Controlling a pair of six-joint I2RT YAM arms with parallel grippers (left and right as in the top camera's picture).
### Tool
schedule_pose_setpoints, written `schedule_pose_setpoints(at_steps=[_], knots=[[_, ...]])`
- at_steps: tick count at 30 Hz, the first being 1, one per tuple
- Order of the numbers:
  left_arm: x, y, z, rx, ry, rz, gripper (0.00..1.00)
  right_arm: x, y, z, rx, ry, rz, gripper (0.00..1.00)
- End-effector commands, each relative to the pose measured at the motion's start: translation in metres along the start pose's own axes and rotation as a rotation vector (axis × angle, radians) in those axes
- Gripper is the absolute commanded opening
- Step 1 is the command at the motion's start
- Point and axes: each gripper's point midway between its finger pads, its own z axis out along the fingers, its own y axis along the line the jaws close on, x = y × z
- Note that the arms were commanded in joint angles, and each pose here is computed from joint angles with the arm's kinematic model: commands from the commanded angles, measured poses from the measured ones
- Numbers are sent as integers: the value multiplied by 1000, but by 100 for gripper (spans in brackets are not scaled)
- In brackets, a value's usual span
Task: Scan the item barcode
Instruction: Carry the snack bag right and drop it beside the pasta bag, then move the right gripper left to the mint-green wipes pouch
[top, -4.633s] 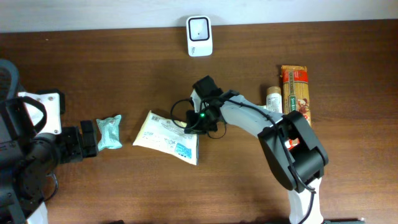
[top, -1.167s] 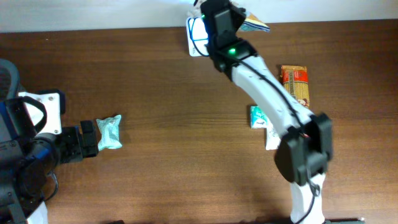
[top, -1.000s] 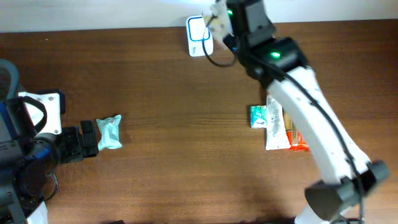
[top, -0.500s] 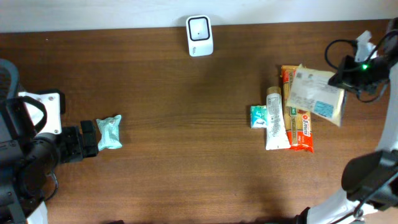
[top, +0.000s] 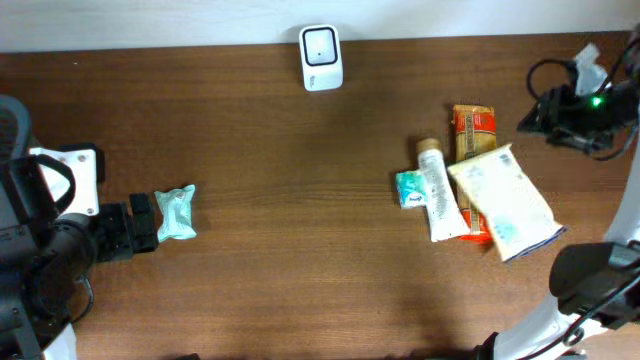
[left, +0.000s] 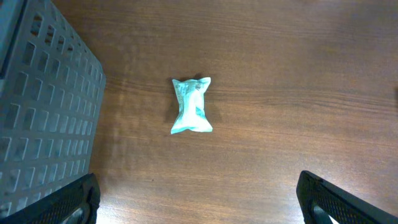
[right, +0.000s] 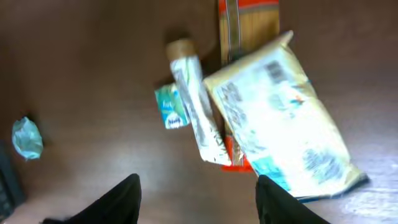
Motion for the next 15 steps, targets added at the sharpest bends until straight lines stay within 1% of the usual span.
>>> schedule_pose_setpoints(at_steps=[1,4,5,7,9,11,13,14,15], knots=[[-1,2,-2,-10,-8,14,99,-15,28,-37,-16,-140,-80,59],[-1,2,-2,-10,-8,14,99,-11,93,-14,-95,-100,-245,60],[-1,2,-2,-10,-8,14,99,-8,142,9,-139,-81,-383,61],[-1,2,-2,-10,-8,14,99,0,189,33,-184,-59,-479,61],[-1,2,-2,-10,-8,14,99,13,241,68,-234,-19,-563,61],[-1,2,-2,-10,-8,14,99,40,309,128,-296,42,-649,64],[-1,2,-2,-10,-8,14,99,70,365,177,-356,65,-719,72],[-1,2,-2,-10,-8,14,99,99,406,206,-410,65,-798,90],[-1,2,-2,-10,-8,14,99,115,427,218,-444,54,-846,99]])
